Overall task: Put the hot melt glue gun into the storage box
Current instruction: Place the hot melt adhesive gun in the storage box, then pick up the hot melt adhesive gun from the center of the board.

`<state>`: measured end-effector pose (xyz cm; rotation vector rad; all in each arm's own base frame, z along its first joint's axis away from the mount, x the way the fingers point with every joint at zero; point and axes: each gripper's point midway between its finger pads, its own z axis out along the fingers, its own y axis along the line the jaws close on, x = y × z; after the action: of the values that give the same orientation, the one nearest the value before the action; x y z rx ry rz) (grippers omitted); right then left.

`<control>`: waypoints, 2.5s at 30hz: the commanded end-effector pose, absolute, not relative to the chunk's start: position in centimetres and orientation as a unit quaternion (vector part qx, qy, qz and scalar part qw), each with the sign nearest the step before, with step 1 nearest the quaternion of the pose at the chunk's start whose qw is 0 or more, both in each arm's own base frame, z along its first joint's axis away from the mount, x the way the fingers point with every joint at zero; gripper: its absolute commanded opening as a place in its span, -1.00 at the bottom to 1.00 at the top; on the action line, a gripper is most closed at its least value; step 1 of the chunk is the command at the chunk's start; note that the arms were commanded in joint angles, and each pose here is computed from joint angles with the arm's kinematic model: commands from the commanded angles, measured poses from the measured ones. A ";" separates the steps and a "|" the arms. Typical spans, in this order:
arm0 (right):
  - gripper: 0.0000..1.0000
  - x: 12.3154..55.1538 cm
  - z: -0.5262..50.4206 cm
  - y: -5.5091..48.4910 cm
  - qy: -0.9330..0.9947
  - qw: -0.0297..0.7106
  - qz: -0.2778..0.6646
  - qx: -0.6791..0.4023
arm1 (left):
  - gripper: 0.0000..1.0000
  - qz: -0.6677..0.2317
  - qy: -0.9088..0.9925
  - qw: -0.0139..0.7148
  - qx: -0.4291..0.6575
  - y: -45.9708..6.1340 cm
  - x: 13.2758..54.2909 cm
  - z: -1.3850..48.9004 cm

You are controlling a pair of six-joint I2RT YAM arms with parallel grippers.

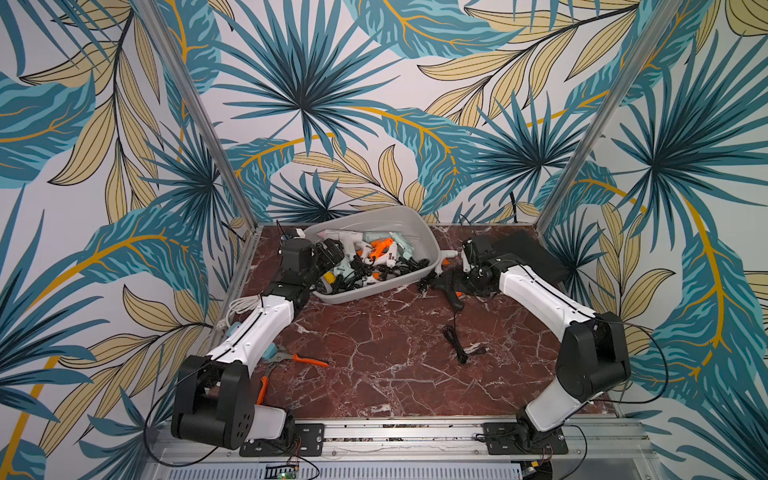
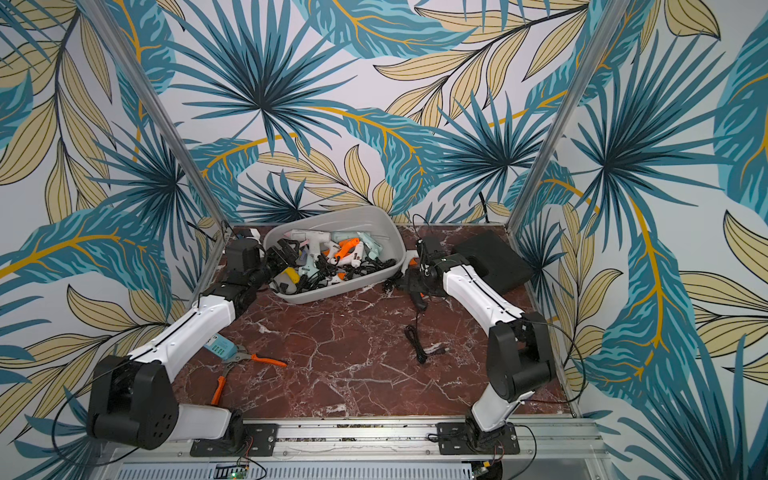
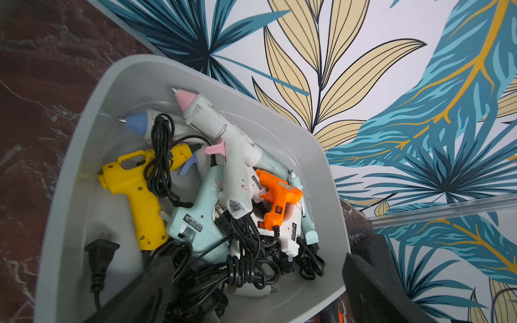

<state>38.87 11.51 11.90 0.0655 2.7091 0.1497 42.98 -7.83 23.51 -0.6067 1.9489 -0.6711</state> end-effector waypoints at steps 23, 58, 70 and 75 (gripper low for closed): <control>0.08 42.2 4.3 11.2 0.988 0.124 -0.030 -0.085 | 1.00 -0.238 0.784 0.523 -0.235 -5.1 39.3 24.0; 0.63 36.8 4.8 9.6 0.996 0.071 -0.046 -0.009 | 1.00 -0.257 0.784 0.511 -0.241 -5.6 39.6 23.7; 0.52 36.2 1.9 10.1 0.998 0.054 -0.031 -0.019 | 1.00 -0.262 0.784 0.508 -0.240 -5.8 39.6 23.8; 0.38 37.0 1.6 11.5 0.997 0.072 0.008 -0.031 | 1.00 -0.268 0.785 0.505 -0.238 -6.0 39.6 24.0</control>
<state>37.08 10.43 2.56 -0.0598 2.9960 -0.0563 39.60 -6.08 23.41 -0.5793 1.9087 -0.6317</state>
